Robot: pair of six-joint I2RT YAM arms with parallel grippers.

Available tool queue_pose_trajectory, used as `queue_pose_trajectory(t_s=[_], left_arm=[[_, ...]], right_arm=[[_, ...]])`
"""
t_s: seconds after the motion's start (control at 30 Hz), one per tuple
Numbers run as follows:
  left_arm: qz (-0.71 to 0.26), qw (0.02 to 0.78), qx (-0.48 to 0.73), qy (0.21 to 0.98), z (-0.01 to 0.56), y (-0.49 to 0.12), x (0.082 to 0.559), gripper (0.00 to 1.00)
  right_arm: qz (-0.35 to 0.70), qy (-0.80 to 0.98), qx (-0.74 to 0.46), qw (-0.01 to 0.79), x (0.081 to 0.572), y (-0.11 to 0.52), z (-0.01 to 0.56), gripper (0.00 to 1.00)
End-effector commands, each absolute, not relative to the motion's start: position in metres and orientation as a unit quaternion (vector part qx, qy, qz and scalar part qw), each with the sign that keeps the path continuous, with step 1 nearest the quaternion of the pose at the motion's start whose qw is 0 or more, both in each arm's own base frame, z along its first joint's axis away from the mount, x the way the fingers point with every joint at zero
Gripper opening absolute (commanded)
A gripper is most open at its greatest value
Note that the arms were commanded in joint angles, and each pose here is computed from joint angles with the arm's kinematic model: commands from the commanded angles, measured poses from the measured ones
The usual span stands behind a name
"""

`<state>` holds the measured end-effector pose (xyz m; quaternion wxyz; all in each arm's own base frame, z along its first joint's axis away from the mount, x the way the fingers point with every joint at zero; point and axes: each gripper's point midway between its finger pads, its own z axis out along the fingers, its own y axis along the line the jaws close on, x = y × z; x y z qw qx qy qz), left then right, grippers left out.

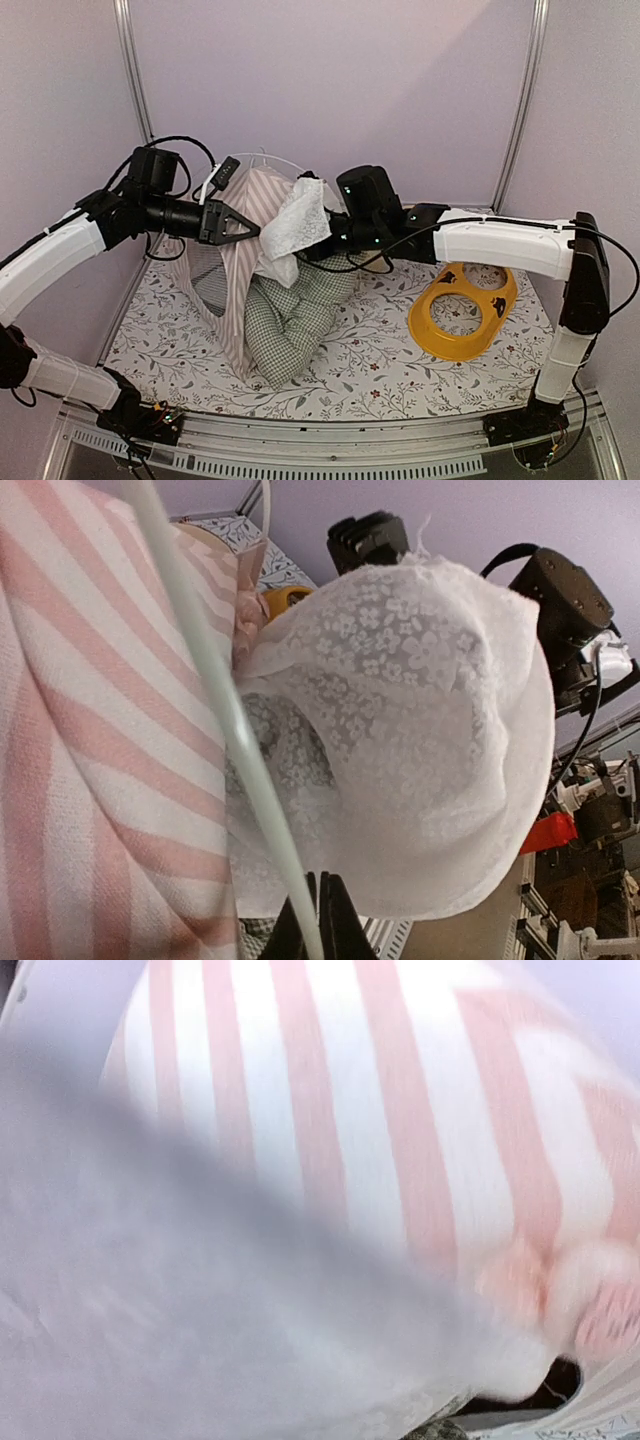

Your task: Set up the pet tent

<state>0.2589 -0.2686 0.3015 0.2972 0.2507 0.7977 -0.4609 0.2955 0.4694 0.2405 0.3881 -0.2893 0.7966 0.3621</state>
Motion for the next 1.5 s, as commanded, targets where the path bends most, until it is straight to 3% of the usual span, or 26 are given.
queue_pose_trajectory(t_s=[0.0,0.2,0.37,0.5,0.67,0.73,0.9,1.27,1.47], left_arm=[[-0.478,0.232,0.254,0.808,0.282,-0.281,0.237,0.0],[-0.503,0.264,0.263,0.78,0.325,-0.284,0.229,0.0],[-0.49,0.265,0.237,0.796,0.313,-0.279,0.239,0.0],[-0.473,0.274,0.196,0.814,0.299,-0.27,0.253,0.0],[-0.464,0.294,0.15,0.822,0.296,-0.258,0.265,0.0],[-0.453,0.299,0.136,0.829,0.29,-0.253,0.269,0.0],[-0.431,0.299,0.122,0.842,0.275,-0.245,0.274,0.0],[-0.386,0.3,0.117,0.865,0.252,-0.234,0.28,0.0],[-0.393,0.319,0.157,0.848,0.267,-0.237,0.272,0.2]], right_arm=[[0.348,0.809,-0.205,0.427,0.338,0.477,0.25,0.0],[0.279,0.87,-0.164,0.373,0.359,0.473,0.152,0.0],[0.248,0.899,-0.138,0.333,0.353,0.457,0.105,0.0],[0.251,0.894,-0.136,0.346,0.352,0.451,0.13,0.01],[0.331,0.839,-0.175,0.396,0.334,0.455,0.201,0.4],[0.37,0.811,-0.193,0.41,0.32,0.453,0.22,0.47],[0.419,0.772,-0.225,0.422,0.296,0.452,0.254,0.55],[0.359,0.806,-0.222,0.414,0.272,0.408,0.222,0.64],[0.412,0.775,-0.271,0.394,0.247,0.419,0.232,0.67]])
